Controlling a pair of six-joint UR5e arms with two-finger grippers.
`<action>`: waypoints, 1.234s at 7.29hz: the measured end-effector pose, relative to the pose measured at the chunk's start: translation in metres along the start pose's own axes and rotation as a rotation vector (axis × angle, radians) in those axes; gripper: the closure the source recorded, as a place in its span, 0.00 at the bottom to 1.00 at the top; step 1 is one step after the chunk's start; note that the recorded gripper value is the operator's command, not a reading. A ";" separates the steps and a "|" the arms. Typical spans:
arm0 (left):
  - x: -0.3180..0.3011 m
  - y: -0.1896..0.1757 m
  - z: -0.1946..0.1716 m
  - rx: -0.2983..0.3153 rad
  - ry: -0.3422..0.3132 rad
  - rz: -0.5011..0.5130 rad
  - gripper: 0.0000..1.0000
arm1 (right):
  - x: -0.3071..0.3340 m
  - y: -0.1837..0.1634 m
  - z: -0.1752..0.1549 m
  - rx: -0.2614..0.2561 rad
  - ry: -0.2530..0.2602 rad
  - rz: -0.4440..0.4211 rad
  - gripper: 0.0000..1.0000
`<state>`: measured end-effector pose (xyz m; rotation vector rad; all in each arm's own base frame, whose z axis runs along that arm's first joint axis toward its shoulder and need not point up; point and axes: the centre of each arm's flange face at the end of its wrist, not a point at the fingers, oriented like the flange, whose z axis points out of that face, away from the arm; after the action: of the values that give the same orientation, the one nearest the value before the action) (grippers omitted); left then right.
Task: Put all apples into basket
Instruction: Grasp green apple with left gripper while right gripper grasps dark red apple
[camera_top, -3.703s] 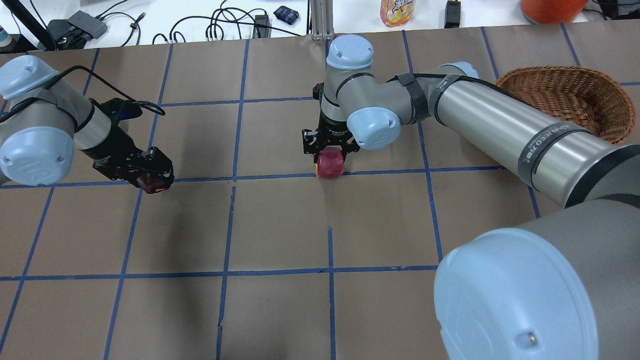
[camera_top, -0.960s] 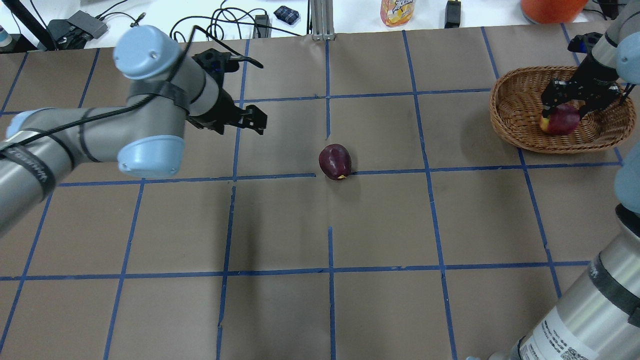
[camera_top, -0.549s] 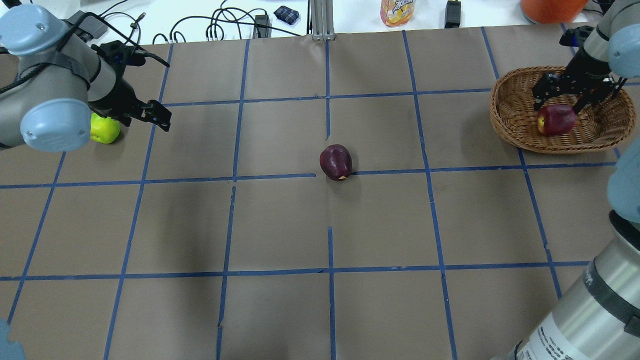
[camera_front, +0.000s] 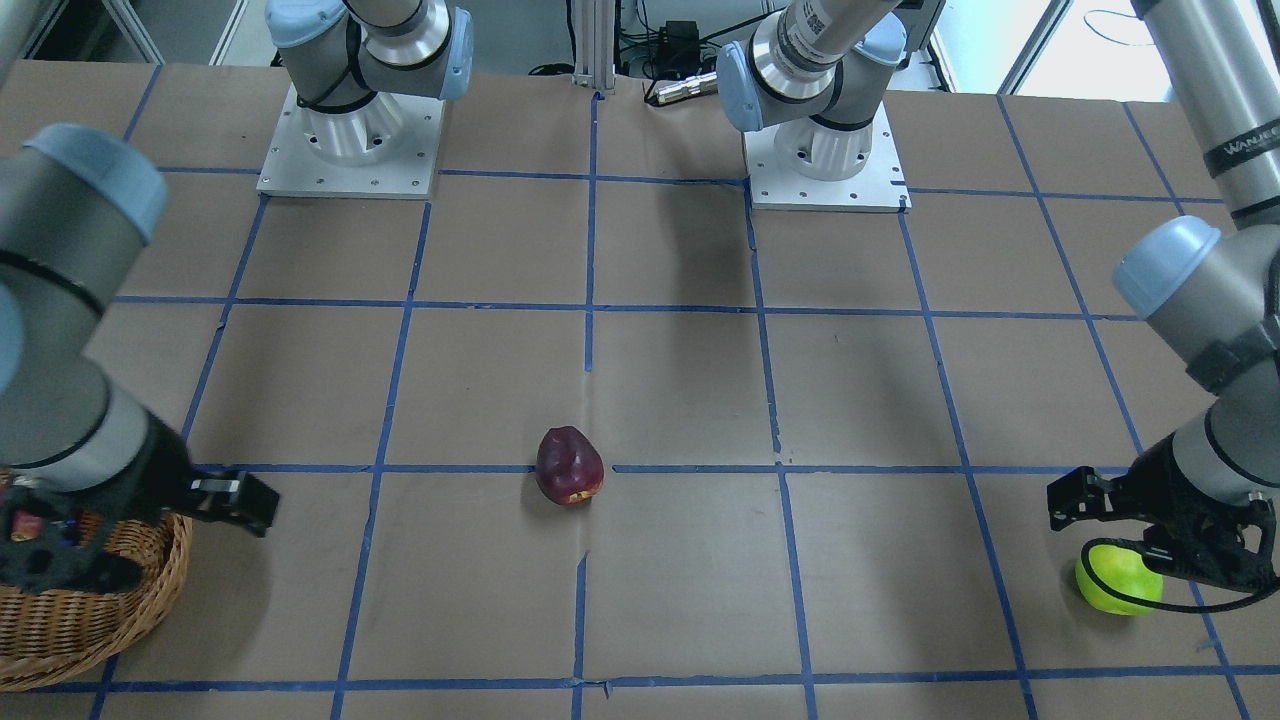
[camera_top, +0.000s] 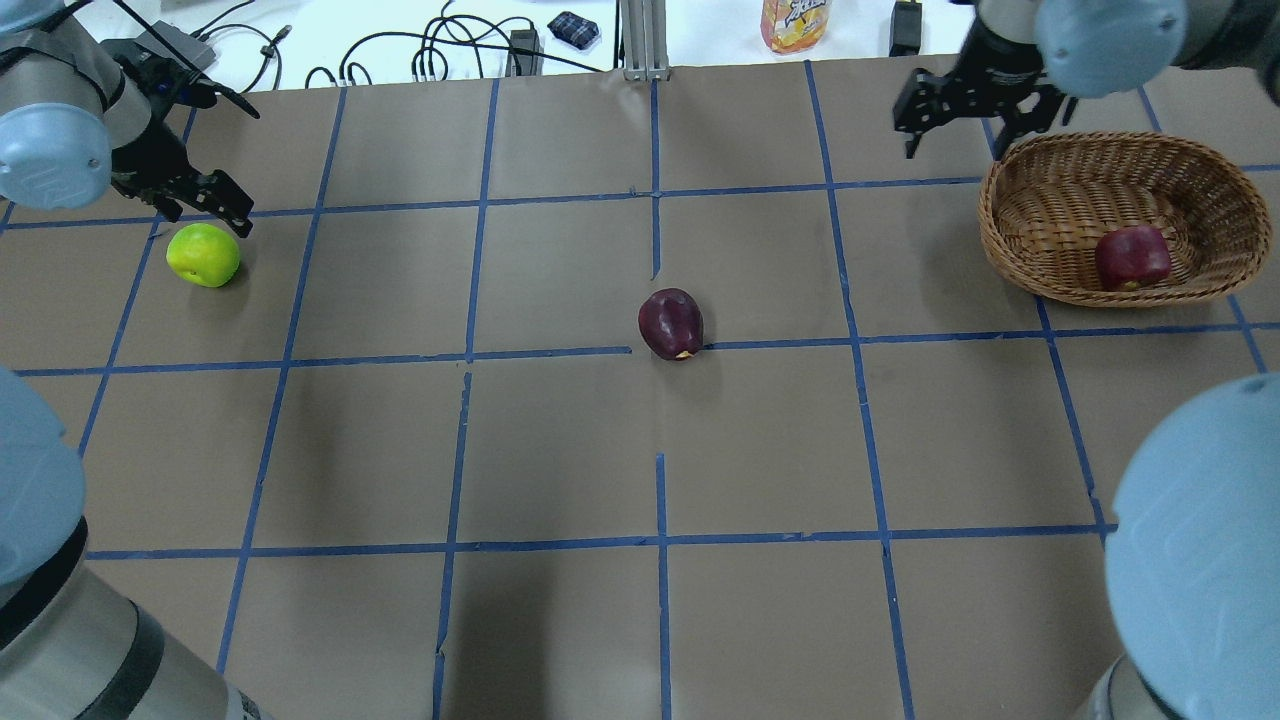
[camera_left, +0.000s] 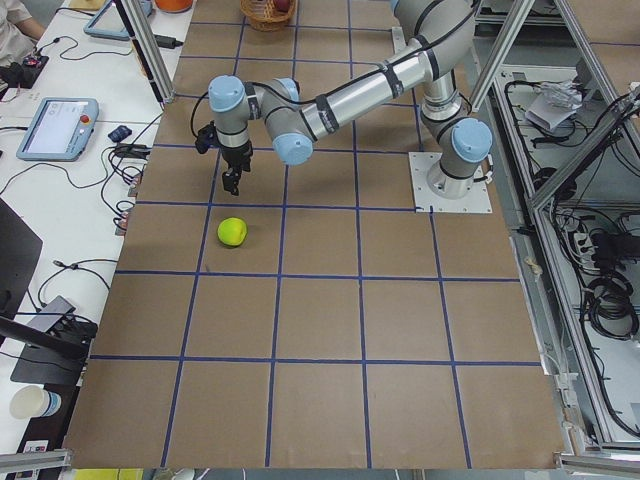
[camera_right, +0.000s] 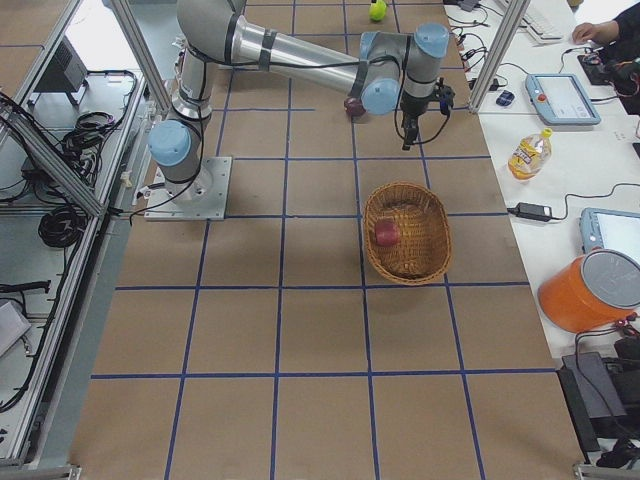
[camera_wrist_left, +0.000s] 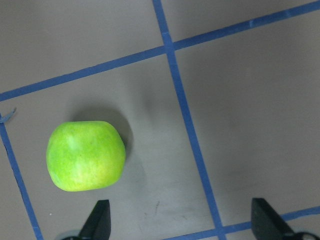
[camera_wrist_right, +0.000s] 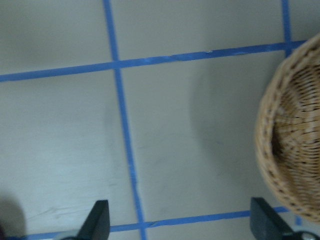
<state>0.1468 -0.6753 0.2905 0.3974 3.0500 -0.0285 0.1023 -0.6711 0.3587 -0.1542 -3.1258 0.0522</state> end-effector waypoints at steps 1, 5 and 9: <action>-0.017 -0.001 0.011 -0.009 0.003 0.016 0.00 | -0.061 0.014 0.007 0.008 -0.008 -0.021 0.00; -0.060 0.006 0.053 -0.037 0.037 0.057 0.00 | -0.184 0.054 0.073 -0.048 -0.151 -0.156 0.00; -0.072 -0.007 0.071 -0.036 0.042 0.066 0.00 | -0.200 0.070 0.127 -0.116 -0.196 -0.244 0.00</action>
<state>0.2186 -0.7021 0.2250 0.5026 3.0711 0.0379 0.3066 -0.6253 0.2275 0.2475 -3.3151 -0.1237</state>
